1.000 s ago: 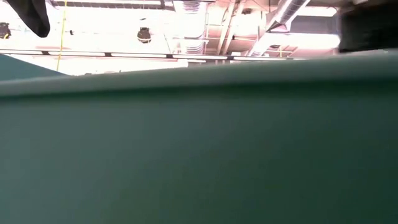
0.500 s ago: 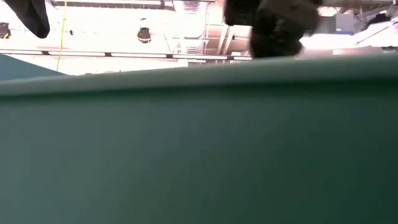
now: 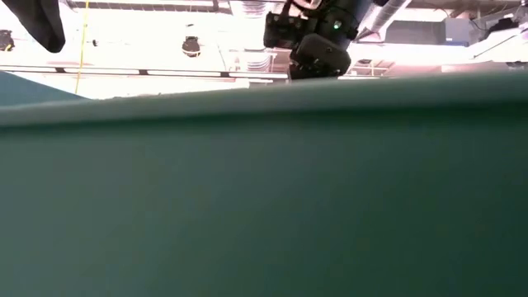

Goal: Sort crayons
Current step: Put the orange crayon into the orange bin, then put the blue crayon into the blue bin

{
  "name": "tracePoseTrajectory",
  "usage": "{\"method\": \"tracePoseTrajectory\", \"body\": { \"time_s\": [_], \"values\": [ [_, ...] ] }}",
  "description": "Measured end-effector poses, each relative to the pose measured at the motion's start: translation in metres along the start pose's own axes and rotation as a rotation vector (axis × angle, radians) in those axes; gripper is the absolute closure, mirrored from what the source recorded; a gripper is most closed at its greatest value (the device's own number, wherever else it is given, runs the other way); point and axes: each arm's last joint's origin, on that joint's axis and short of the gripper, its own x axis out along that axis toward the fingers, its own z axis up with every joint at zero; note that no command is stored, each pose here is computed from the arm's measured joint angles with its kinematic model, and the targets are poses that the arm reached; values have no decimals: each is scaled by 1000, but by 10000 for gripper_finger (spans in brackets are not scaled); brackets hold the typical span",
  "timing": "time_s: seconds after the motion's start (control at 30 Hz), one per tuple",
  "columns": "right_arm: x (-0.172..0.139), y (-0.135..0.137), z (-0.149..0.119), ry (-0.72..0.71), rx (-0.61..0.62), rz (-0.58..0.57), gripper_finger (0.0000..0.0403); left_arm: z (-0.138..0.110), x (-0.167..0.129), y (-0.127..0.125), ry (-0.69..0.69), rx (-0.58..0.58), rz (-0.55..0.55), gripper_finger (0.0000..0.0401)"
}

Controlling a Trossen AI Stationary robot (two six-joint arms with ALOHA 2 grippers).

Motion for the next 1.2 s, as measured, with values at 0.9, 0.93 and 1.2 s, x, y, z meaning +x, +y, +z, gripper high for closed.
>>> {"method": "tracePoseTrajectory", "body": {
  "time_s": [0.9, 0.93, 1.2],
  "values": [
    [19, -26, -3, -43, -8, 77, 319, -3, 0, 2, 29, 49, 35, 233],
    [19, -26, -3, -43, -9, 76, 315, -4, 0, 2, 34, 53, 52, 233],
    [-4, -18, -1, -73, 47, 87, 305, -16, -1, 17, 121, 121, 321, 233]
  ]
}}
